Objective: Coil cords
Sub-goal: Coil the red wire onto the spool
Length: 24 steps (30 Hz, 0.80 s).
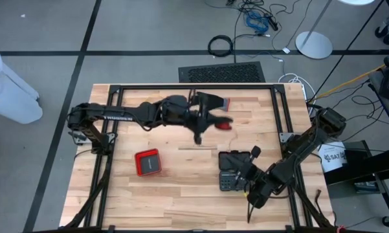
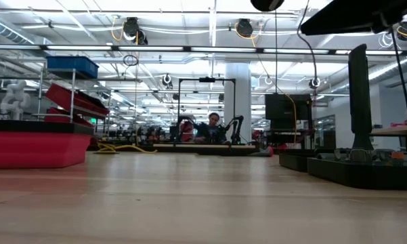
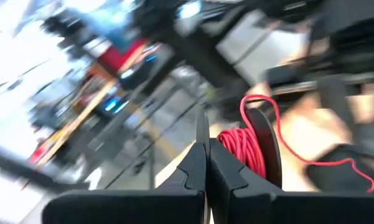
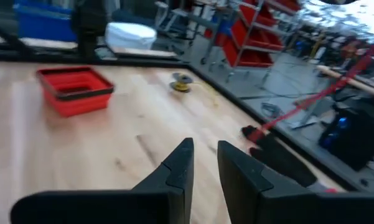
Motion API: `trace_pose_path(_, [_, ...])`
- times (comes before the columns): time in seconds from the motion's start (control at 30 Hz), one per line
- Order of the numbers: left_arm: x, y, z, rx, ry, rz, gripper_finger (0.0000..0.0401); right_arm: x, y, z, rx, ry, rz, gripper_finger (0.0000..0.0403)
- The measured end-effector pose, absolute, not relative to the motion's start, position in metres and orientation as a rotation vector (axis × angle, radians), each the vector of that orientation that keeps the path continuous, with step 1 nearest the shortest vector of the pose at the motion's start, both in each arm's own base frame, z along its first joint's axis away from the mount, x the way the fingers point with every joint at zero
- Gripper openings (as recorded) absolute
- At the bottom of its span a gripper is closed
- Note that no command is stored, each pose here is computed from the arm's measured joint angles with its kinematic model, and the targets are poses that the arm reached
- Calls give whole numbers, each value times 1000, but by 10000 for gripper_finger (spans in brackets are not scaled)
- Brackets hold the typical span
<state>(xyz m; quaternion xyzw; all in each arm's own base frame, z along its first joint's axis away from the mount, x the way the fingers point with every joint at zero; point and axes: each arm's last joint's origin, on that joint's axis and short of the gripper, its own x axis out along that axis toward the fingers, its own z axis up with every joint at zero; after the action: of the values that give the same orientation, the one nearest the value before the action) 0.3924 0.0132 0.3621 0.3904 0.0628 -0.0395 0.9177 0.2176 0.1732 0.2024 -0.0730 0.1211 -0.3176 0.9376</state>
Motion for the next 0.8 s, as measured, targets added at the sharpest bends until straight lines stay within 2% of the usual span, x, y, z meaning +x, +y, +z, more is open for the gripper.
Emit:
trace_pose_path(0.1, [392, 23, 366, 771, 131, 46, 0, 221, 168, 203, -160, 235, -686, 59])
trace_pose_path(0.3, [392, 35, 368, 689, 133, 115, 0, 225, 159, 205, -243, 192, -779, 59])
trace_pose_path(0.53, [391, 43, 365, 629, 168, 129, 0, 225, 154, 210, -415, 193, -851, 59])
trace_pose_path(0.8, [391, 35, 362, 621, 190, 94, 0, 234, 131, 210, -328, 201, -918, 59])
